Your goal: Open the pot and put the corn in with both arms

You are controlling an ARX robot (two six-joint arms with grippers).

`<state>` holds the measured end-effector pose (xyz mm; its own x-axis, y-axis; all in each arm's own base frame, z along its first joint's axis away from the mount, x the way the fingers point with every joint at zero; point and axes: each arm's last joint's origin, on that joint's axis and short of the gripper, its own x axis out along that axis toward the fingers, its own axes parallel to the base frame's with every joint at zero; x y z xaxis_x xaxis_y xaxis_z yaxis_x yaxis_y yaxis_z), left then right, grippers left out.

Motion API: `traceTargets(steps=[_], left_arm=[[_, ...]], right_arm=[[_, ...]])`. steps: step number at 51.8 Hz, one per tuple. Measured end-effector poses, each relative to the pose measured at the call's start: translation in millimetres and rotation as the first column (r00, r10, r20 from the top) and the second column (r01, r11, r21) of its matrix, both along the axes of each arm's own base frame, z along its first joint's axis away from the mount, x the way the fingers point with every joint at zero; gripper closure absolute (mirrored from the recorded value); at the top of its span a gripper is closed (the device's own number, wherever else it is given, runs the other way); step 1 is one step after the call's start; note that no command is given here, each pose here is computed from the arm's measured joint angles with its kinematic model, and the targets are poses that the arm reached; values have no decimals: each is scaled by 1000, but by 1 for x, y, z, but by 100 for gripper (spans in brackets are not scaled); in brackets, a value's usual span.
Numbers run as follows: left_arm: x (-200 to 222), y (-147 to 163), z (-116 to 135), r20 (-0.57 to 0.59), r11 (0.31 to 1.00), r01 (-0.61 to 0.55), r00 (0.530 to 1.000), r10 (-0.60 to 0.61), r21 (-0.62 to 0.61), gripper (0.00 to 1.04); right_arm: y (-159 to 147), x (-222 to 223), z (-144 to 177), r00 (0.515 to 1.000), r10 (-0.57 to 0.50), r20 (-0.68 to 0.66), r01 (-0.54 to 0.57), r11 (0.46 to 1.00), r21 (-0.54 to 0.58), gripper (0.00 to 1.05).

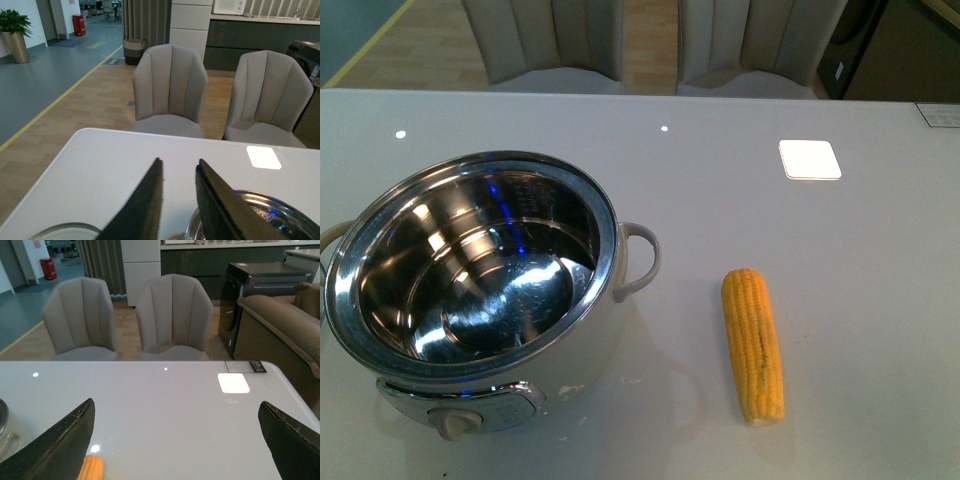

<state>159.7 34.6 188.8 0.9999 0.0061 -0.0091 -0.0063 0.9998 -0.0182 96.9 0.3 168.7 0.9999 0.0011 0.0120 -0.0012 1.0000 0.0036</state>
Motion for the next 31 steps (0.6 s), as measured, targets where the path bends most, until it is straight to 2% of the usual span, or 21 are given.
traceTargets(steps=[3, 5, 26, 31], left_arm=[[-5, -5, -4, -3, 1000, -4, 1000, 4, 1, 99], [-7, -7, -4, -2, 1000, -6, 1000, 6, 0, 102], [-27, -27, -16, 7, 1000, -27, 1000, 27, 7, 101], [-30, -34, -20, 13, 1000, 8, 1000, -8, 9, 101]], right_arm=[[0, 0, 0, 1000, 0, 0, 0, 1000, 0, 9], [0, 0, 0, 1000, 0, 0, 0, 1000, 0, 9], [0, 0, 0, 1000, 0, 0, 0, 1000, 0, 9], [0, 0, 0, 1000, 0, 0, 0, 1000, 0, 9]])
